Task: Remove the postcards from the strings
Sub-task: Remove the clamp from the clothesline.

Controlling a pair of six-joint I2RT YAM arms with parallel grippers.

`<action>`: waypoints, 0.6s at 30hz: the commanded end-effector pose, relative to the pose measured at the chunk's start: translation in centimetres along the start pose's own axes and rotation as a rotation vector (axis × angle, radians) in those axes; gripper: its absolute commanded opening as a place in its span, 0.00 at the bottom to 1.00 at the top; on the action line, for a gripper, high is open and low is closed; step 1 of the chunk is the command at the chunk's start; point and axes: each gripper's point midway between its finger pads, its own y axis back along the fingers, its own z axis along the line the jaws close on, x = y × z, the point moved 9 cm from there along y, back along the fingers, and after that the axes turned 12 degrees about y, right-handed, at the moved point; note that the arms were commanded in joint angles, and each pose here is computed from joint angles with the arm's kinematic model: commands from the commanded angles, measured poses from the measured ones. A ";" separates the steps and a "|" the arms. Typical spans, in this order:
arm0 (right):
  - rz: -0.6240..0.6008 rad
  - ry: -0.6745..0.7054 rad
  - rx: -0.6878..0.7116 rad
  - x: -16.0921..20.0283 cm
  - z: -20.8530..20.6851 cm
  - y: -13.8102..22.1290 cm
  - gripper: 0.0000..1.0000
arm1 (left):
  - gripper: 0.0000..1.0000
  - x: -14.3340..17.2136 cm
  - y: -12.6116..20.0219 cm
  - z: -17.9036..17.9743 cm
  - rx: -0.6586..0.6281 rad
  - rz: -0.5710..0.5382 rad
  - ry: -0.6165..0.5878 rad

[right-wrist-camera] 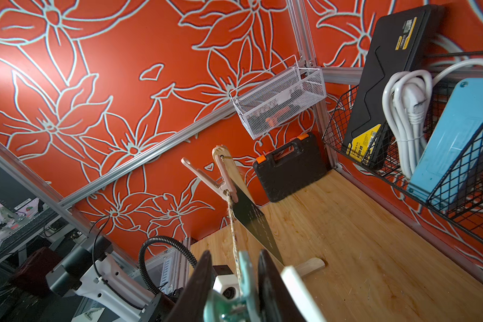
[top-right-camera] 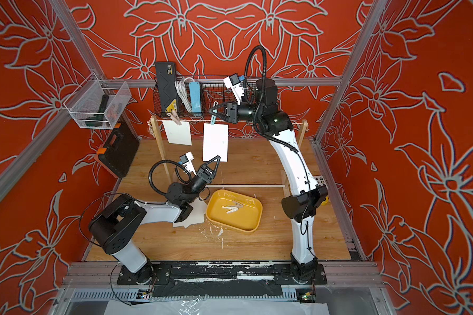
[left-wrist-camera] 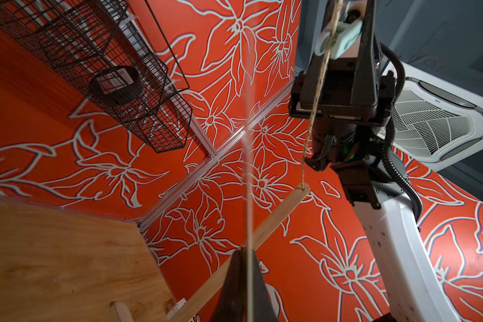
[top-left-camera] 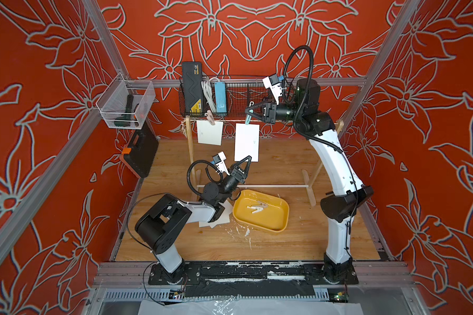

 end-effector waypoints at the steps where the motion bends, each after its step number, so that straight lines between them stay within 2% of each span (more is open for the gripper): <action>1: -0.042 0.069 0.019 -1.6 1.3 0.4 0.28 | 0.00 -1.4 1.0 -3.8 0.221 -0.062 -0.017; 18: -0.074 0.140 0.098 -2.9 2.7 1.7 0.28 | 0.00 -0.5 5.3 -3.1 0.125 -0.025 0.003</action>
